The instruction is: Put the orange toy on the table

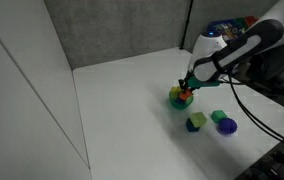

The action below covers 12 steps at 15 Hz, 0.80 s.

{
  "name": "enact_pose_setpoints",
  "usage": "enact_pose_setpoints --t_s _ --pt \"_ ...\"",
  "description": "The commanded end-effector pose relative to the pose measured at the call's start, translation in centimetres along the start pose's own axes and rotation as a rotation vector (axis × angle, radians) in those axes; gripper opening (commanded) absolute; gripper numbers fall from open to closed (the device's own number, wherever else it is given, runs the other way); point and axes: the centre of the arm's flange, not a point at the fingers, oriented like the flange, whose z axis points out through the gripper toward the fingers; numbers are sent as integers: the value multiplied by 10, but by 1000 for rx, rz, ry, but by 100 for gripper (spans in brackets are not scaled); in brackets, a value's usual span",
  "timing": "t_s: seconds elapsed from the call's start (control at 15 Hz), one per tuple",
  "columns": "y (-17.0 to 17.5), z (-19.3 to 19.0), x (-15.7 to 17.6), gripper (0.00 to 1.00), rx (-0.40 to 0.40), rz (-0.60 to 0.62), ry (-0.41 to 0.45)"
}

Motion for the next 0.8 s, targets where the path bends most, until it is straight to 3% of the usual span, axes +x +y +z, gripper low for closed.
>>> enact_pose_setpoints --t_s 0.0,0.27,0.73 --pt "19 -32 11 12 15 38 2" --pt "56 -39 26 11 -29 78 -15" --pt "162 -21 13 11 -279 113 -155"
